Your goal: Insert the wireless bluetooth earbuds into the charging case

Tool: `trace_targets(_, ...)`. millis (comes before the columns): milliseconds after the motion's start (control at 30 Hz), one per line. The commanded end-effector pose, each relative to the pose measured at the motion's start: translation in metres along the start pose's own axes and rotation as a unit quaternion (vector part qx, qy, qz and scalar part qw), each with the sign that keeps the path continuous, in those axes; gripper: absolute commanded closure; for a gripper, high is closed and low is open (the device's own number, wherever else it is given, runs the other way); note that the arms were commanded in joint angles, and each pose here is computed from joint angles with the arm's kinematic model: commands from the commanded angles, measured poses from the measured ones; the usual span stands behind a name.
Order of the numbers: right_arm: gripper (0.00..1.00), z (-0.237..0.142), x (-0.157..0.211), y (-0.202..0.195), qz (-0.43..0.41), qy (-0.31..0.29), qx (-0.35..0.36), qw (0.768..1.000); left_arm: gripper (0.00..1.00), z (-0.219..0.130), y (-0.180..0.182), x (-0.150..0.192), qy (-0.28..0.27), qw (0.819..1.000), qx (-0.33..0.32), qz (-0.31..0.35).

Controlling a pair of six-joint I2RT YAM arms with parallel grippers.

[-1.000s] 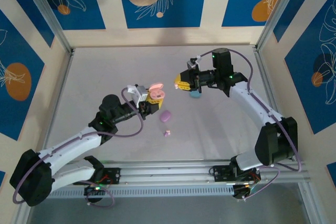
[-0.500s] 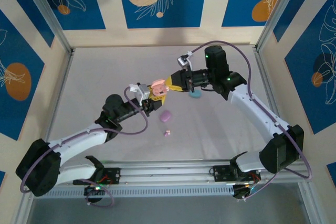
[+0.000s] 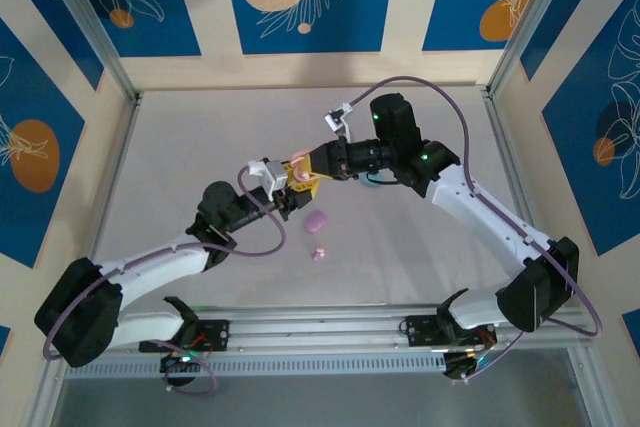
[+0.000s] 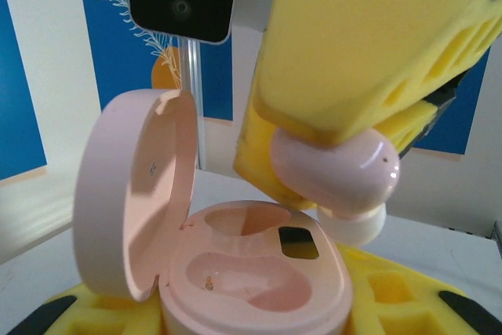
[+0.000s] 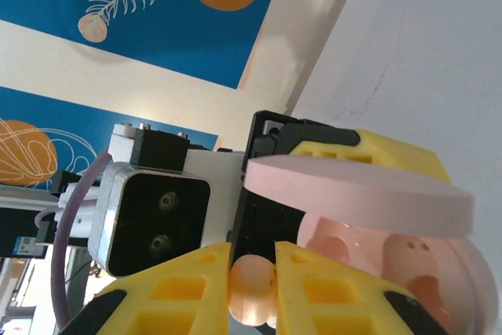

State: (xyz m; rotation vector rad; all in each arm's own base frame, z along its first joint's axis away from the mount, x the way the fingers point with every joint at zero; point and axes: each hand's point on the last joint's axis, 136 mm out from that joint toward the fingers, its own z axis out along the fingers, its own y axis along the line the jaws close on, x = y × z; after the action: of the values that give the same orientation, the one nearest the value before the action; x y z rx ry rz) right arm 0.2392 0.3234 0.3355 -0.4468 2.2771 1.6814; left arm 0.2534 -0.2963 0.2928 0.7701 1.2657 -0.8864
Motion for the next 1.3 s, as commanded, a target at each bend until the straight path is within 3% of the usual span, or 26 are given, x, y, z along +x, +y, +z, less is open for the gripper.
trace_targets(0,0.8,-0.003,-0.009,0.008,-0.031,-0.024,0.011,0.999,0.78,0.002,-0.005,-0.017,-0.031,0.999,0.008,0.004)
trace_targets(1267,0.77,0.015,0.005,-0.028,-0.055,0.012,0.156,0.986,0.77,0.001,-0.004,-0.033,-0.057,0.998,-0.005,0.003)
